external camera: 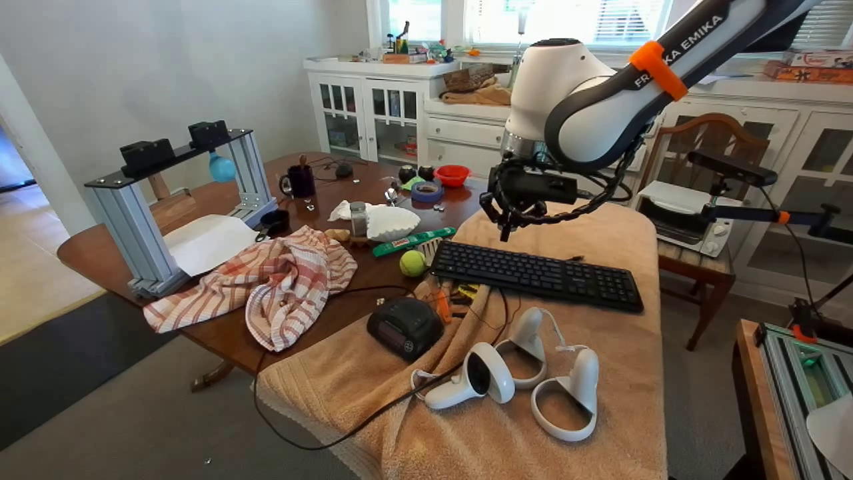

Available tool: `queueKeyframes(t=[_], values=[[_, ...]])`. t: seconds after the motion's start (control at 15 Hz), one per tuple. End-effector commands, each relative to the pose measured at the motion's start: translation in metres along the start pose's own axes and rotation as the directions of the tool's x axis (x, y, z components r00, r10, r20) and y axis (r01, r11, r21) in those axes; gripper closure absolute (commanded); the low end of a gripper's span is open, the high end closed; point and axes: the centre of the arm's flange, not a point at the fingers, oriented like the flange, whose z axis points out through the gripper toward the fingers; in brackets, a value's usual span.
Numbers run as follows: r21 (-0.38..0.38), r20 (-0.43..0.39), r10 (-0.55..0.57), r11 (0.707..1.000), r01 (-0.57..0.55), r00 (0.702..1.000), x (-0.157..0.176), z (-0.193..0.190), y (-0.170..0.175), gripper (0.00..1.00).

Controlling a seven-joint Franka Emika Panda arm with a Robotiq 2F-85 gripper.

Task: Press a key on the keyboard

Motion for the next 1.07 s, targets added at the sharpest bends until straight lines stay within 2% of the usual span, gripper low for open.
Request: queueKeyframes(t=[0.0, 0.07, 0.4, 0.53, 0.8, 1.0], values=[[-0.011, -0.022, 0.109, 0.994, -0.109, 0.994, 0.023, 0.020, -0.007, 1.00], [-0.011, -0.006, 0.052, 0.999, -0.052, 0.999, 0.016, 0.008, 0.003, 0.99], [-0.018, -0.013, 0.088, 0.996, -0.089, 0.996, 0.025, 0.015, 0.001, 1.00], [-0.012, -0.040, 0.134, 0.991, -0.135, 0.990, 0.025, 0.019, -0.005, 1.00], [0.002, -0.116, 0.253, 0.967, -0.255, 0.960, 0.034, 0.038, -0.008, 1.00], [0.045, -0.133, 0.369, 0.929, -0.366, 0.920, 0.042, 0.060, -0.011, 1.00]])
